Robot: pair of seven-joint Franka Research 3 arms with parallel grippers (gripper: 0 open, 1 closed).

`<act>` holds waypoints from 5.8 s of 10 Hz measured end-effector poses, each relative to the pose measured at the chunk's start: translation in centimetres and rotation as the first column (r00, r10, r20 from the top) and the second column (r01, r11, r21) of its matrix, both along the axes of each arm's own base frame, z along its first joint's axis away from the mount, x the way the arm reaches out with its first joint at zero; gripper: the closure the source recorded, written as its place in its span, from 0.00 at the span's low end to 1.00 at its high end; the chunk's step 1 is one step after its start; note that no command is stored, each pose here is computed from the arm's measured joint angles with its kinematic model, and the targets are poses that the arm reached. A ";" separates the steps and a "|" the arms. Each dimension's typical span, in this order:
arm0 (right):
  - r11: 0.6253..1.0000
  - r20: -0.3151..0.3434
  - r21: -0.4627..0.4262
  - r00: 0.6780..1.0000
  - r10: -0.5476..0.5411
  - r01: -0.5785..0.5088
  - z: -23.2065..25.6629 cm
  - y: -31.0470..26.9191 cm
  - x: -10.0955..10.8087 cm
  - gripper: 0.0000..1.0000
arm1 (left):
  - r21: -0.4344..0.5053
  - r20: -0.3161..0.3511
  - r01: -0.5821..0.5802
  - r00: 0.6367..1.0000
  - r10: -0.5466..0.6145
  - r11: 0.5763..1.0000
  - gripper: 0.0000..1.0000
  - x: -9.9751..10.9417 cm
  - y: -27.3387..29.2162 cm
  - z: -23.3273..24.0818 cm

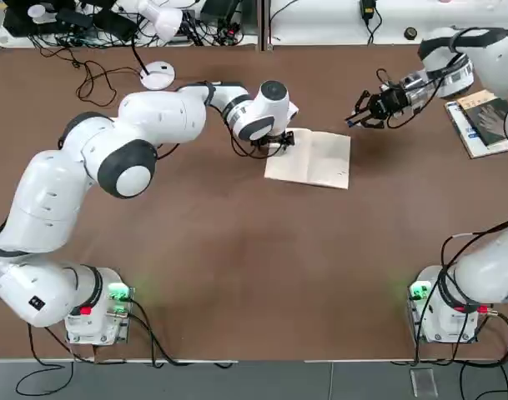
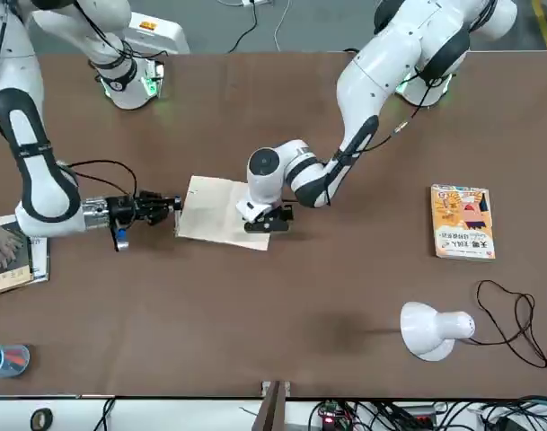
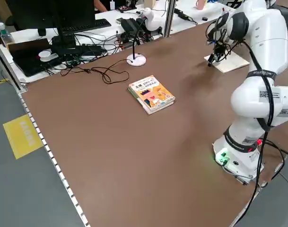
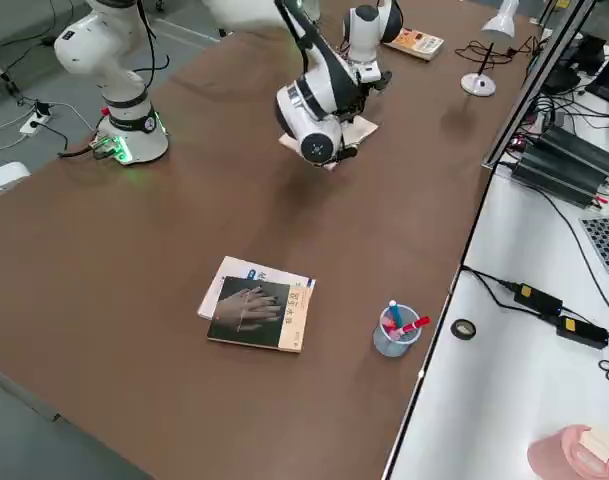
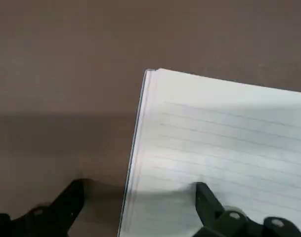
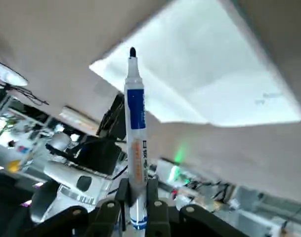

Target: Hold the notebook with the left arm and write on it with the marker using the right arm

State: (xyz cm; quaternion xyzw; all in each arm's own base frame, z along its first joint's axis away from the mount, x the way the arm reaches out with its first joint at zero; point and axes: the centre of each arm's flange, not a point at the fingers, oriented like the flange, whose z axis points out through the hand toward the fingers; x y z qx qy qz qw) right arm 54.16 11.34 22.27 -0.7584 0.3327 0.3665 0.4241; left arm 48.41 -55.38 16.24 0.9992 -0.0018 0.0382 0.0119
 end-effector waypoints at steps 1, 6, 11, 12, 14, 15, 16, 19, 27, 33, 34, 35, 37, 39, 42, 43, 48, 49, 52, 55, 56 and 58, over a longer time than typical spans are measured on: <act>1.000 -0.032 0.006 0.999 -0.008 0.008 -0.7 0.1 -0.8 0.83 | 0.000 0.000 0.000 1.000 0.000 1.000 0.00 0.0 0.0 0.0; 1.000 -0.156 0.008 0.988 -0.009 0.010 -4.0 0.2 -5.4 0.83 | 0.000 0.000 0.000 1.000 0.000 1.000 0.00 0.0 0.0 0.0; 0.999 -0.194 0.032 0.981 0.010 -0.004 -3.8 1.8 -7.9 0.83 | 0.000 0.000 0.000 1.000 0.000 1.000 0.00 0.0 0.0 0.0; 0.999 -0.194 0.034 0.981 0.015 -0.008 -3.6 2.1 -8.2 0.83 | 0.000 0.000 0.000 1.000 0.000 1.000 0.00 0.0 0.0 0.0; 0.999 -0.207 0.035 0.978 0.023 -0.016 -3.6 2.5 -8.9 0.83 | 0.000 0.000 0.000 1.000 0.000 1.000 0.00 0.0 0.0 0.0; 0.999 -0.220 0.038 0.975 0.026 -0.018 -3.9 2.5 -9.5 0.83 | 0.000 0.000 0.000 1.000 0.000 1.000 0.00 0.0 0.0 0.0; 0.999 -0.234 0.039 0.972 0.027 -0.018 -4.2 2.5 -10.0 0.83 | 0.000 0.000 0.000 1.000 0.000 1.000 0.00 0.0 0.0 0.0; 0.999 -0.266 0.039 0.964 0.027 -0.017 -5.0 2.3 -11.4 0.83 | 0.000 0.000 0.000 1.000 0.000 1.000 0.00 0.0 0.0 0.0; 0.998 -0.251 0.039 0.967 0.050 -0.041 -5.5 3.1 -12.2 0.83 | 0.000 0.000 0.000 1.000 0.000 1.000 0.00 0.0 0.0 0.0; 0.999 -0.237 0.019 0.970 0.052 -0.049 -5.7 3.6 -12.3 0.83 | 0.000 0.000 0.000 1.000 0.000 1.000 0.00 0.0 0.0 0.0; 0.999 -0.234 0.016 0.971 0.053 -0.051 -5.8 3.7 -12.3 0.83 | 0.000 0.000 0.000 1.000 0.000 1.000 0.00 0.0 0.0 0.0; 0.999 -0.231 0.011 0.971 0.053 -0.052 -5.8 3.8 -12.4 0.83 | 0.000 0.000 0.000 1.000 0.000 1.000 0.00 0.0 0.0 0.0; 0.999 -0.229 0.008 0.972 0.053 -0.053 -5.9 3.8 -12.4 0.83 | 0.000 0.000 0.000 1.000 0.000 1.000 0.00 0.0 0.0 0.0; 0.998 -0.225 0.009 0.973 0.055 -0.054 -5.9 3.8 -12.4 0.83 | 0.000 0.000 0.000 1.000 0.000 1.000 0.00 0.0 0.0 0.0; 0.998 -0.215 0.013 0.975 0.061 -0.059 -6.1 3.8 -12.6 0.83 | 0.000 0.000 0.000 1.000 0.000 1.000 0.00 0.0 0.0 0.0; 0.998 -0.214 0.014 0.975 0.062 -0.060 -6.2 3.8 -12.6 0.83 | 0.000 0.000 0.000 1.000 0.000 1.000 0.00 0.0 0.0 0.0; 0.998 -0.198 0.016 0.978 0.068 -0.066 -6.4 3.8 -12.8 0.83 | 0.000 0.000 0.000 1.000 0.000 1.000 0.00 0.0 0.0 0.0; 0.998 -0.195 0.017 0.978 0.070 -0.068 -6.5 3.8 -12.8 0.83 | 0.000 0.000 0.000 1.000 0.000 1.000 0.00 0.0 0.0 0.0; 0.997 -0.190 0.019 0.979 0.074 -0.071 -6.6 3.8 -12.9 0.83 | 0.000 0.000 0.000 1.000 0.000 1.000 0.00 0.0 0.0 0.0; 0.997 -0.184 0.022 0.980 0.077 -0.075 -6.6 3.8 -13.0 0.83 | 0.000 0.000 0.000 1.000 0.000 1.000 0.00 0.0 0.0 0.0; 0.997 -0.183 0.023 0.980 0.078 -0.075 -6.7 3.8 -13.0 0.83 | 0.000 0.000 0.000 1.000 0.000 1.000 0.00 0.0 0.0 0.0; 0.997 -0.180 0.024 0.980 0.081 -0.077 -6.7 3.9 -13.0 0.83 | 0.000 0.000 0.000 1.000 0.000 1.000 0.00 0.0 0.0 0.0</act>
